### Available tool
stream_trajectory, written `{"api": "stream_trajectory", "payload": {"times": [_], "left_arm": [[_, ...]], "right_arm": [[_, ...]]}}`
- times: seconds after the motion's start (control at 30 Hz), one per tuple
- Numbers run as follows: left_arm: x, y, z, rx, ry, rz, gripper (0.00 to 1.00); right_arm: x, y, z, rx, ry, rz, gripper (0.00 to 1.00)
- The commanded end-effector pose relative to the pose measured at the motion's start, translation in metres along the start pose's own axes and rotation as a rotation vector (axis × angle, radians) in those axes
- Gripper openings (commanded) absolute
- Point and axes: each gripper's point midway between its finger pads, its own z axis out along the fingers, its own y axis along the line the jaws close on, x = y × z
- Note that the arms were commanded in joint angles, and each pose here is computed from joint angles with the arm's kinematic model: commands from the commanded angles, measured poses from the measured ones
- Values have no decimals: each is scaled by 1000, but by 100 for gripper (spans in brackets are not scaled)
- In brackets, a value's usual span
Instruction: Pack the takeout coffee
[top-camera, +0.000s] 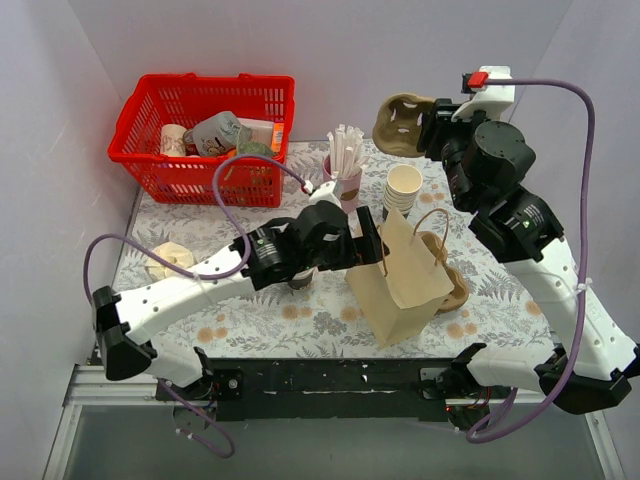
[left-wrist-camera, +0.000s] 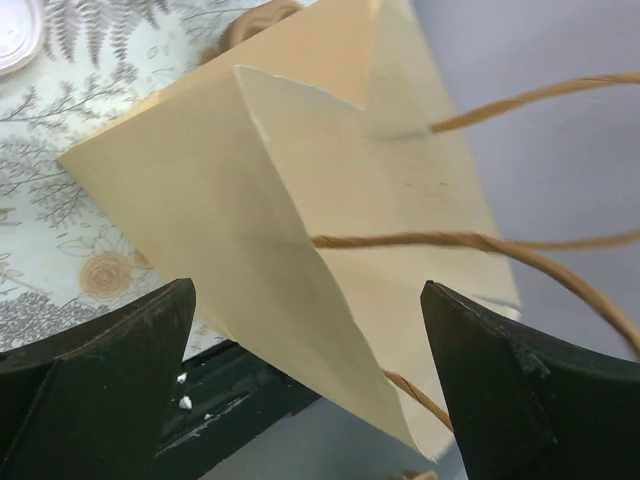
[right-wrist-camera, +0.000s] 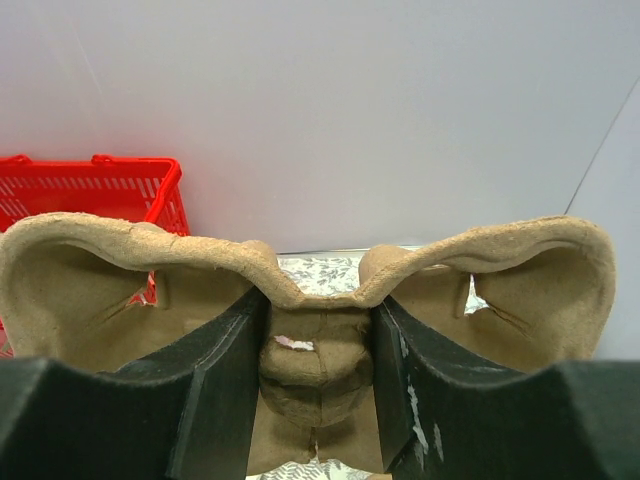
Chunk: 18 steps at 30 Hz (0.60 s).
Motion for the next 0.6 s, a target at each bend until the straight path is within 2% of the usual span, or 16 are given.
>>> {"api": "stream_trajectory", "payload": {"times": [0.0,0.13,0.27,0.3,0.4,0.5,0.53,0.57], "left_arm": [[-7,18,10,-142,-43,-28,98],[-5,29,20,-223,-51,-19,87],[-6,27,18,-221,-50,7,60],[-9,25,16,-215,-56,8,48],[-15,24,9,-211,-71,31,31],[-18,22,7,-193,-73,58,20],[-19,23,6,-195,-76,66,12],[-21,24,6,-194,-74,74,9]], "right_arm": [[-20,-15,-9,40,-77,44,50],[-16,-17,-12,42,-68,27,50],[-8,-13,-14,-1,-60,2,50],[-6,-14,-16,-2,-51,6,50],[-2,-14,-20,-19,-31,-4,50],[10,-10,-26,-59,2,0,50],[13,-9,-28,-66,17,9,50],[13,-7,-31,-85,28,16,50]]}}
